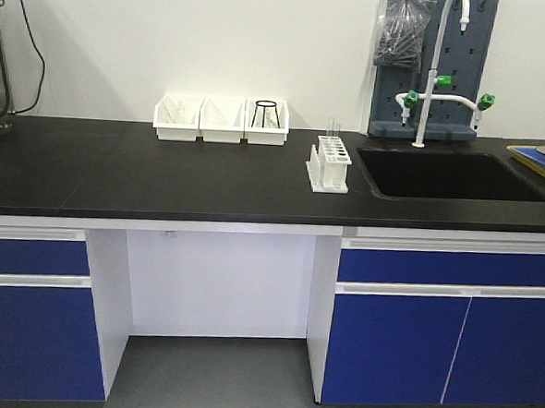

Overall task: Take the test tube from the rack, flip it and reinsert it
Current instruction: 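Drive the base toward the white test-tube rack beside the sink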

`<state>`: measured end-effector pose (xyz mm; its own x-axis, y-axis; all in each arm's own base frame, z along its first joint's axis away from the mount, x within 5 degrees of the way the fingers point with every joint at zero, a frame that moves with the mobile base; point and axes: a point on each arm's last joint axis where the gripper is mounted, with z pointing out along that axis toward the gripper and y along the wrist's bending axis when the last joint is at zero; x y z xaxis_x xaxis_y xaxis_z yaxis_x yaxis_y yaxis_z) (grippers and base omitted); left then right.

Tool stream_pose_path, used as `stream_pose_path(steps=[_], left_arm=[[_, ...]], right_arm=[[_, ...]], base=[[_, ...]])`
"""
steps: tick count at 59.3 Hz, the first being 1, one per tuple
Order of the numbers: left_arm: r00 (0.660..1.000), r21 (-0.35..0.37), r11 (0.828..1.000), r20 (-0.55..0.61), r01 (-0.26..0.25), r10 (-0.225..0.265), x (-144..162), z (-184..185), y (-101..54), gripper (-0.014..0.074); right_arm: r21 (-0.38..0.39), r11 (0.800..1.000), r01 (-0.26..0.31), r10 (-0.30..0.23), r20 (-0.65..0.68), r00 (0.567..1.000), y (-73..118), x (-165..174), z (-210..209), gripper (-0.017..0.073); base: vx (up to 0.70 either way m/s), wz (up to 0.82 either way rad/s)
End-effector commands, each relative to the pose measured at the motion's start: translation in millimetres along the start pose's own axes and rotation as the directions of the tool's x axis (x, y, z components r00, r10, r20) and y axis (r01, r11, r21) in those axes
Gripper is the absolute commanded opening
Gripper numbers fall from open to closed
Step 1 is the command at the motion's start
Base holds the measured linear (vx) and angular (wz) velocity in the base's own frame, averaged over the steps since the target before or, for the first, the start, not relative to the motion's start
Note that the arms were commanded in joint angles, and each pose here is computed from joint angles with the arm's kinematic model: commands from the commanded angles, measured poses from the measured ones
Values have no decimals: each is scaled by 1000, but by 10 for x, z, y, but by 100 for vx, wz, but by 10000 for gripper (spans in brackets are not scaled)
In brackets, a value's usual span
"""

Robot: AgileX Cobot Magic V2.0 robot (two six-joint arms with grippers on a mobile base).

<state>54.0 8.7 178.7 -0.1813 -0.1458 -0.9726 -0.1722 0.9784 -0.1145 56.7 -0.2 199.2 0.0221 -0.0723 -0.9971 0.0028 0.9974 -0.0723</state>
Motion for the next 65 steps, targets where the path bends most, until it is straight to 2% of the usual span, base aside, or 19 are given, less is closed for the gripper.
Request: stream_pose_path(steps=[1,31,65], left_arm=[[997,12,1000,78,4,-4,-65,-3,-11,-6],[997,12,1000,78,4,-4,-65,-3,-11,-6],[997,12,1000,77,4,-4,-64,-3,-11,-6]], right_arm=[[2,1000,8,-8,85,996,0,-73,-8,-12],[2,1000,8,-8,85,996,0,-73,-8,-12],[2,1000,8,-8,86,996,0,-74,-8,-12]], base=[[0,0],[9,0],[34,2]])
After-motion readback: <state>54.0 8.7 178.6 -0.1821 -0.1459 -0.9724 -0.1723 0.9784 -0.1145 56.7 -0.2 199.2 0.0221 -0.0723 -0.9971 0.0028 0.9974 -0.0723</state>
